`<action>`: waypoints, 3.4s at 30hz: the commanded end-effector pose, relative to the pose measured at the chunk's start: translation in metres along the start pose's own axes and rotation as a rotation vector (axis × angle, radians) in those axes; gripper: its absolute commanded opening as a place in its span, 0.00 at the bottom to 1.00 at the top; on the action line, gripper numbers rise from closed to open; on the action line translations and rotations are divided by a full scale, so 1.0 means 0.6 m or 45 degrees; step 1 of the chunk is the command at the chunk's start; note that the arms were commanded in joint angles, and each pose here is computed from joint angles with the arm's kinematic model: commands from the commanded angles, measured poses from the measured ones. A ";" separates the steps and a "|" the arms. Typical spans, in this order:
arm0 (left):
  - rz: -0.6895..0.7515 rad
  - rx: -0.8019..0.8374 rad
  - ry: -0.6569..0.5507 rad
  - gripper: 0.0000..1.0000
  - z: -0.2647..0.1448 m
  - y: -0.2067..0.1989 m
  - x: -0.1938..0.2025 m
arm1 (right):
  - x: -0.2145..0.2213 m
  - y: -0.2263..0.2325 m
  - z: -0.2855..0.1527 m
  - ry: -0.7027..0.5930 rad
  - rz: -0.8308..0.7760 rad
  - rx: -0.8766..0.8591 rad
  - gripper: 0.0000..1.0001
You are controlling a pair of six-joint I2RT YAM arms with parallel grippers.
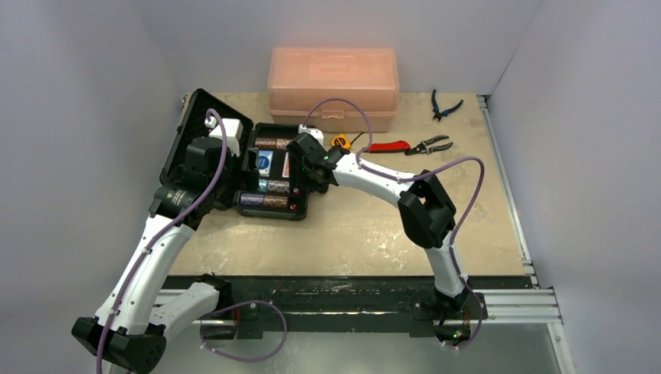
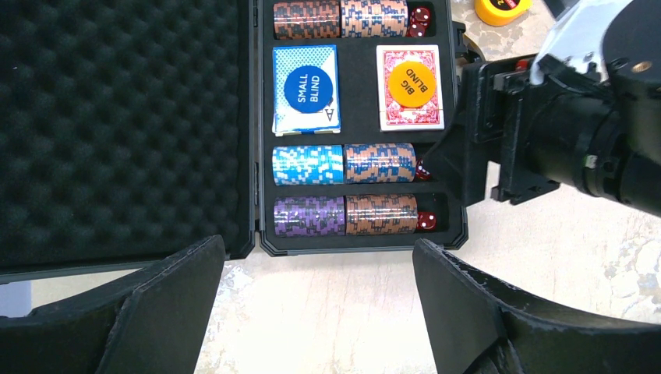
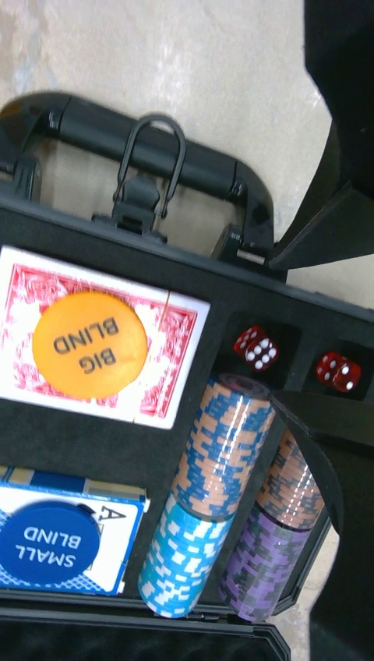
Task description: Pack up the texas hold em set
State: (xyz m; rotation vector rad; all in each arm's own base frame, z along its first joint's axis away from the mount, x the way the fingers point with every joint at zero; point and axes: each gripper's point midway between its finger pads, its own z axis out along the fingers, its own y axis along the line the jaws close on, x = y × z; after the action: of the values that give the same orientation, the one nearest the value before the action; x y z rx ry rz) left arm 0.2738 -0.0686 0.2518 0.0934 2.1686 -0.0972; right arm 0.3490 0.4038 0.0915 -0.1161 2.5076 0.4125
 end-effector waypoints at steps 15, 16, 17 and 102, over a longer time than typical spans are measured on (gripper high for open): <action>0.004 0.006 -0.059 0.91 -0.002 -0.002 -0.017 | -0.067 -0.131 -0.037 -0.088 0.152 0.132 0.70; 0.005 0.006 -0.059 0.90 -0.002 -0.002 -0.017 | -0.066 -0.132 -0.033 -0.084 0.152 0.137 0.70; 0.005 0.006 -0.057 0.91 -0.003 -0.002 -0.017 | -0.065 -0.133 -0.029 -0.077 0.150 0.143 0.69; -0.570 -0.406 0.262 0.86 0.146 0.362 -0.046 | 0.087 -0.163 0.073 0.178 0.065 0.017 0.23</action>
State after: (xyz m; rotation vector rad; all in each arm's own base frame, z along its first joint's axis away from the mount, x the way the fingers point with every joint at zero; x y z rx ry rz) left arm 0.3699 0.1408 0.2091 -0.6455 2.3634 0.0713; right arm 0.3855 0.3356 0.0273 0.0402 2.5060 0.4438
